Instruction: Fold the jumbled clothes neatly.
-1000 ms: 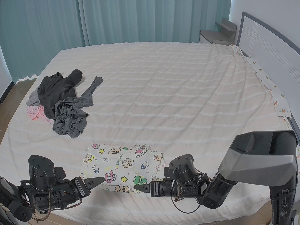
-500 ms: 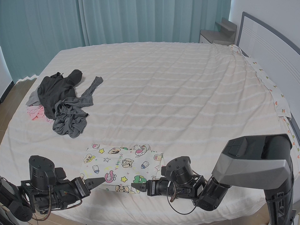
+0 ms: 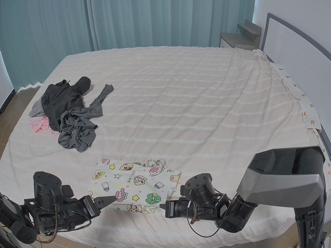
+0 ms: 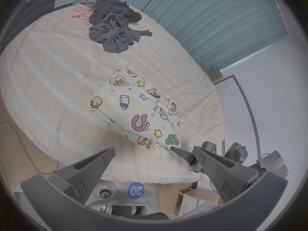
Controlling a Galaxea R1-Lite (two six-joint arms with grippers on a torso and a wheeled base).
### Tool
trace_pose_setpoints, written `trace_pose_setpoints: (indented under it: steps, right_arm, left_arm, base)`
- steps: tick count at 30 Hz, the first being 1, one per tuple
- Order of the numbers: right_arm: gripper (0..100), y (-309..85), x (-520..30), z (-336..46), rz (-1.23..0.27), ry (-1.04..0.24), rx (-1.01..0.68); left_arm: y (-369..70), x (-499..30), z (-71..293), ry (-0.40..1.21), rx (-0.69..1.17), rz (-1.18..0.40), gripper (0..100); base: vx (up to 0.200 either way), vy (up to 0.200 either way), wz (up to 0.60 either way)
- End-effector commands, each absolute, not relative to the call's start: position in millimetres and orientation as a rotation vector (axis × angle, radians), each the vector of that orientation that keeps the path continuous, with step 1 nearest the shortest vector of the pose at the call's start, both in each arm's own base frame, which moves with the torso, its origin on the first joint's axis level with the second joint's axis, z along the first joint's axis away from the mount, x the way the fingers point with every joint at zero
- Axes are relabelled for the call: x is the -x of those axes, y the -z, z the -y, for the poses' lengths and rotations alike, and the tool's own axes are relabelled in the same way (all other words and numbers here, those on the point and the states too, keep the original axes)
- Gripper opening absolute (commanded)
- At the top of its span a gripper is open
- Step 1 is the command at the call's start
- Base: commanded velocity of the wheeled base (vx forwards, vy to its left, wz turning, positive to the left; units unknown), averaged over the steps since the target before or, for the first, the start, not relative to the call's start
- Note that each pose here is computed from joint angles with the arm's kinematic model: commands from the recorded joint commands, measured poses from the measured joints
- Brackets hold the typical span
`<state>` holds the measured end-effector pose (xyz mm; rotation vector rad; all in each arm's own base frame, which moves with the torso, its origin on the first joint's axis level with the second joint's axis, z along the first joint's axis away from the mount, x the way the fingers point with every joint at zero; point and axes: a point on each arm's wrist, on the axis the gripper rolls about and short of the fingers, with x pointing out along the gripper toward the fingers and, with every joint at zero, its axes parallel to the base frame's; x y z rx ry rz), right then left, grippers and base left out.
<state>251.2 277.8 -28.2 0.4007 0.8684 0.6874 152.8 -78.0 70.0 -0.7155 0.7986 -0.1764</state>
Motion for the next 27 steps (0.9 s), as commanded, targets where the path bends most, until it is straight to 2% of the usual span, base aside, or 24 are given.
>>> trace_pose_setpoints:
  steps: [1, 7, 19, 27]
  right_arm:
    - [0, 12.0, -249.0, -272.5, -0.845, -0.694, -0.416]
    - [0, -3.9, -242.8, -257.5, -0.844, -0.69, -0.427]
    - [0, 14.4, -232.3, -245.3, -1.0, -0.64, -0.37]
    - [0, 16.6, -237.4, -242.2, -0.999, -0.622, -0.362]
  left_arm:
    - [-68.8, -153.7, 77.7, 0.169, 0.715, -0.803, 100]
    - [-68.8, -153.7, 77.7, 0.169, 0.715, -0.803, 100]
    - [-68.5, -153.9, 77.5, 0.167, 0.716, -0.804, 100]
    - [-68.3, -154.0, 77.5, 0.166, 0.715, -0.805, 100]
  base:
    - [0.0, 0.0, 0.0]
    - [0.0, 0.0, 0.0]
    - [0.0, 0.0, 0.0]
    - [0.0, 0.0, 0.0]
